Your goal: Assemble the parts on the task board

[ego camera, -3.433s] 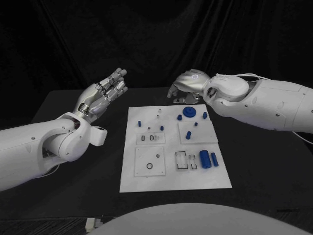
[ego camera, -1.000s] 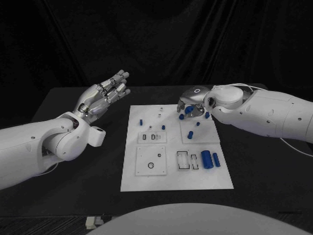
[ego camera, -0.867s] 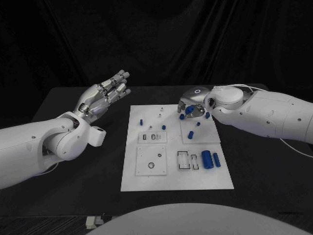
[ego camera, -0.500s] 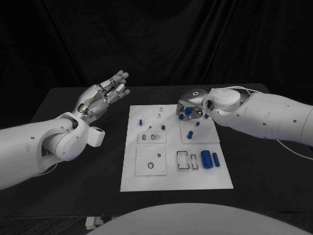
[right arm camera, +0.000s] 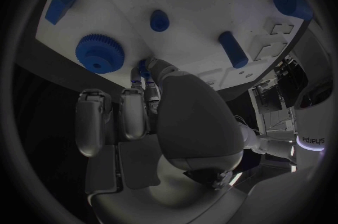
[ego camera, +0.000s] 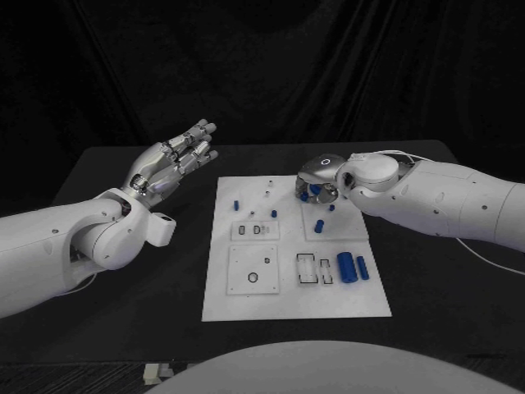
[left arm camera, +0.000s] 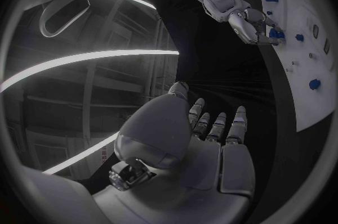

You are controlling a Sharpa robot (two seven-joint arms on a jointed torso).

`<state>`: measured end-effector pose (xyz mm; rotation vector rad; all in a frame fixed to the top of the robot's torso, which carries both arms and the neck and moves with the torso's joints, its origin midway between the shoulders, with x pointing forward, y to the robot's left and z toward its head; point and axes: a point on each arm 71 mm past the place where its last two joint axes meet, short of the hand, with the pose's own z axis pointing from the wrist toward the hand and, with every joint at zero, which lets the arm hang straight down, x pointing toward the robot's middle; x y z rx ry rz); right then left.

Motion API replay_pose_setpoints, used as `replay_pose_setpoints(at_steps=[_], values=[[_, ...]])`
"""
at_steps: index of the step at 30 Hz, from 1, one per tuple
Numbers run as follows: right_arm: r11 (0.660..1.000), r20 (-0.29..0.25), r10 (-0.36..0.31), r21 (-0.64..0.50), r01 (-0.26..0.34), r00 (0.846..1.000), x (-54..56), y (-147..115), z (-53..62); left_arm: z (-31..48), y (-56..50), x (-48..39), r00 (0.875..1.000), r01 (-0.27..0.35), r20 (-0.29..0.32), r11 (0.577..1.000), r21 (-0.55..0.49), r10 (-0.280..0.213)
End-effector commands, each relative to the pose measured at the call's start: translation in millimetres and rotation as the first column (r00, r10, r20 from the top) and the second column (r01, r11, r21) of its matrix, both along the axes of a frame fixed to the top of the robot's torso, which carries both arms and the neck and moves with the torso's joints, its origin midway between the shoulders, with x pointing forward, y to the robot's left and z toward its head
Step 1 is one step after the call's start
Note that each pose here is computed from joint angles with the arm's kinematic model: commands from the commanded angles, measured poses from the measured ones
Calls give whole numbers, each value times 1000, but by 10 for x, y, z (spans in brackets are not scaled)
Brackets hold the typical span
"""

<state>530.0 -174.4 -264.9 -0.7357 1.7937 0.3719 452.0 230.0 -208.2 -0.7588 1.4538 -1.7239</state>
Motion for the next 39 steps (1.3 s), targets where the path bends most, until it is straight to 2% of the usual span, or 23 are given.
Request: replay_pose_setpoints(at_steps=[1, 12, 21, 27, 39], values=[[1000, 23, 21, 22, -22, 1000, -5, 17, 3, 47, -15, -16, 998, 19, 56, 999, -48, -17], [991, 116, 79, 99, -91, 990, -25, 56, 95, 36, 4, -16, 999, 16, 49, 999, -43, -14], [988, 157, 96, 104, -113, 983, 62, 186, 290, 33, 15, -17, 999, 13, 46, 999, -40, -11], [988, 167, 110, 92, -127, 980, 157, 376, 372, 32, 19, -18, 999, 11, 44, 999, -37, -9], [992, 152, 105, 60, -115, 983, 331, 654, 356, 32, 15, -25, 999, 11, 41, 999, -36, -10]])
